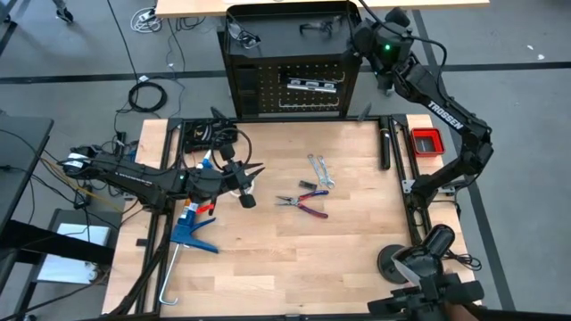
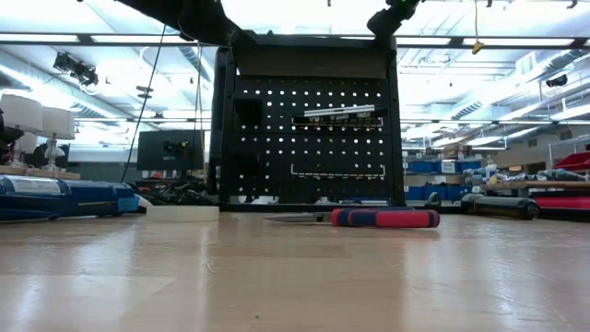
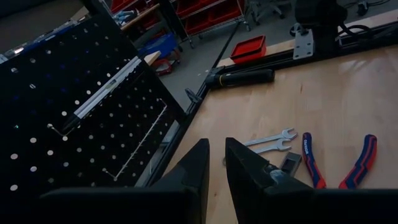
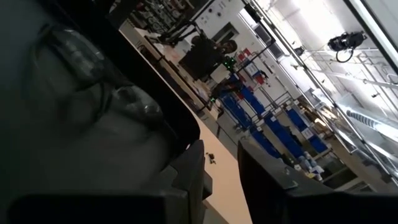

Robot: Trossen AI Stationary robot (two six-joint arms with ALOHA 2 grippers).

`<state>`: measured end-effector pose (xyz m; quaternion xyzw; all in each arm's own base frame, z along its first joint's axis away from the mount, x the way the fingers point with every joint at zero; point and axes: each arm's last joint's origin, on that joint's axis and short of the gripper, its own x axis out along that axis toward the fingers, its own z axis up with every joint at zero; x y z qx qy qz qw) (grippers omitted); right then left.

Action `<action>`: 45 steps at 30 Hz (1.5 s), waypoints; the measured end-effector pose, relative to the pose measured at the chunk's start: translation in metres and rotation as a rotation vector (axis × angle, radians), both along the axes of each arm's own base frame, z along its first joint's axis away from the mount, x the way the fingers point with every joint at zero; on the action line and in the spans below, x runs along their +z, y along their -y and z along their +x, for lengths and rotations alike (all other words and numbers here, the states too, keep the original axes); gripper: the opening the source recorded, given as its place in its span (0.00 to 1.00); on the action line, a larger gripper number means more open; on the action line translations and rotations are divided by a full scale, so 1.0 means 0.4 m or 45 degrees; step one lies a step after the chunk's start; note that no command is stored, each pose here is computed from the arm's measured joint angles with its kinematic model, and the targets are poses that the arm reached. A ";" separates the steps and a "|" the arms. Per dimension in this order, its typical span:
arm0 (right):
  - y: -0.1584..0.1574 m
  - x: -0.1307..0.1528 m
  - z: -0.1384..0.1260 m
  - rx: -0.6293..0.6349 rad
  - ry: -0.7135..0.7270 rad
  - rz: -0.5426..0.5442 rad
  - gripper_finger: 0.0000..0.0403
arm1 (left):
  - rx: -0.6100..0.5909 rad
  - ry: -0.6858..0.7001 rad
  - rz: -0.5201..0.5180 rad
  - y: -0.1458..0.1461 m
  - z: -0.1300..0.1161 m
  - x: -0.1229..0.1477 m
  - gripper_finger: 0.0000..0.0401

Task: Hang tools onto peg board
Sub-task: Put the pliers on the peg board bin

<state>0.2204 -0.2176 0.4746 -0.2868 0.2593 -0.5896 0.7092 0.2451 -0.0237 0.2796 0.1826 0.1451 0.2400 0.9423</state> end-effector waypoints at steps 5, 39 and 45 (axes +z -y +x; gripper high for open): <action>-0.018 0.008 0.004 0.028 0.016 -0.008 0.26 | 0.000 0.000 0.000 0.000 0.000 0.000 0.14; -0.396 -0.462 0.033 1.041 0.038 0.870 0.23 | -0.305 -0.302 -0.478 -0.028 0.190 -0.240 0.25; -0.411 -0.530 0.035 1.074 0.103 0.893 0.24 | -0.384 -0.333 -0.603 -0.055 0.233 -0.293 0.41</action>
